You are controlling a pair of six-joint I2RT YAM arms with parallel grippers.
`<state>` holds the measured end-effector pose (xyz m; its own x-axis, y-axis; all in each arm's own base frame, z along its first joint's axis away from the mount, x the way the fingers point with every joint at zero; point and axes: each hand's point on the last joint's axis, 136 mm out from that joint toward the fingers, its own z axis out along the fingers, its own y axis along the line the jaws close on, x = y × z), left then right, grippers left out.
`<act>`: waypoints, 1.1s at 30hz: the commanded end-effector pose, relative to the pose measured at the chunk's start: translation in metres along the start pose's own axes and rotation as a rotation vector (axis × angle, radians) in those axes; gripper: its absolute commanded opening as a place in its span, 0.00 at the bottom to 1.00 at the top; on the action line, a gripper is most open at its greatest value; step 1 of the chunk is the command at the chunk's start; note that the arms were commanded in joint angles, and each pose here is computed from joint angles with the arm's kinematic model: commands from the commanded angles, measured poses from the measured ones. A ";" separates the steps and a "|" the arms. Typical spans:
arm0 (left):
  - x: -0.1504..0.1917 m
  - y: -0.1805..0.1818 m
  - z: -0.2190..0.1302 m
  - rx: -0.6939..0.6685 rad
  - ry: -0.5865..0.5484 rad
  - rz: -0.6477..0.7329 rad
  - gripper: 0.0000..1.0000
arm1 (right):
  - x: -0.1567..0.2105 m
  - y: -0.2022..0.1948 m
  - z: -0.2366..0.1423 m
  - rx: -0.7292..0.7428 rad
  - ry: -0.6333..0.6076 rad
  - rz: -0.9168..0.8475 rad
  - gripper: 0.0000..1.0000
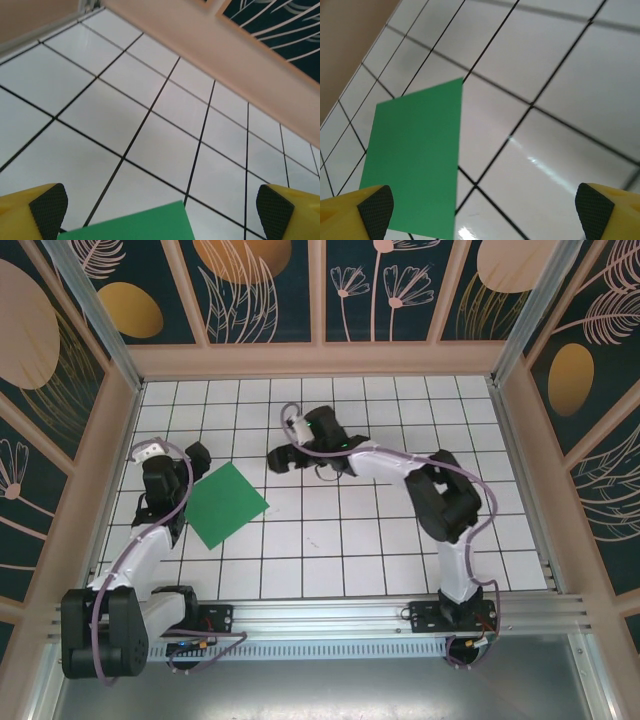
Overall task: Fold a paper plane with a square sheet of paper (pick it up from the middle)
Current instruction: Move the square sheet of paper to the center of the table.
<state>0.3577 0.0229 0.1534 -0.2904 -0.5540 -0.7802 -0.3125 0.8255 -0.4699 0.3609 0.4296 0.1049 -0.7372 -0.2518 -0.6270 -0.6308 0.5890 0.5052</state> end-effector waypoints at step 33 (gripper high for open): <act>0.203 -0.059 0.004 0.136 0.798 0.031 0.99 | 0.033 -0.087 -0.170 0.356 -0.287 0.365 0.99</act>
<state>0.3368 -0.1123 0.0355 -0.8150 -0.4354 -0.3822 -0.1985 0.8296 -0.5219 0.3541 0.2555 0.1324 -0.7898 0.1588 -0.5925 -0.2217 0.8267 0.5172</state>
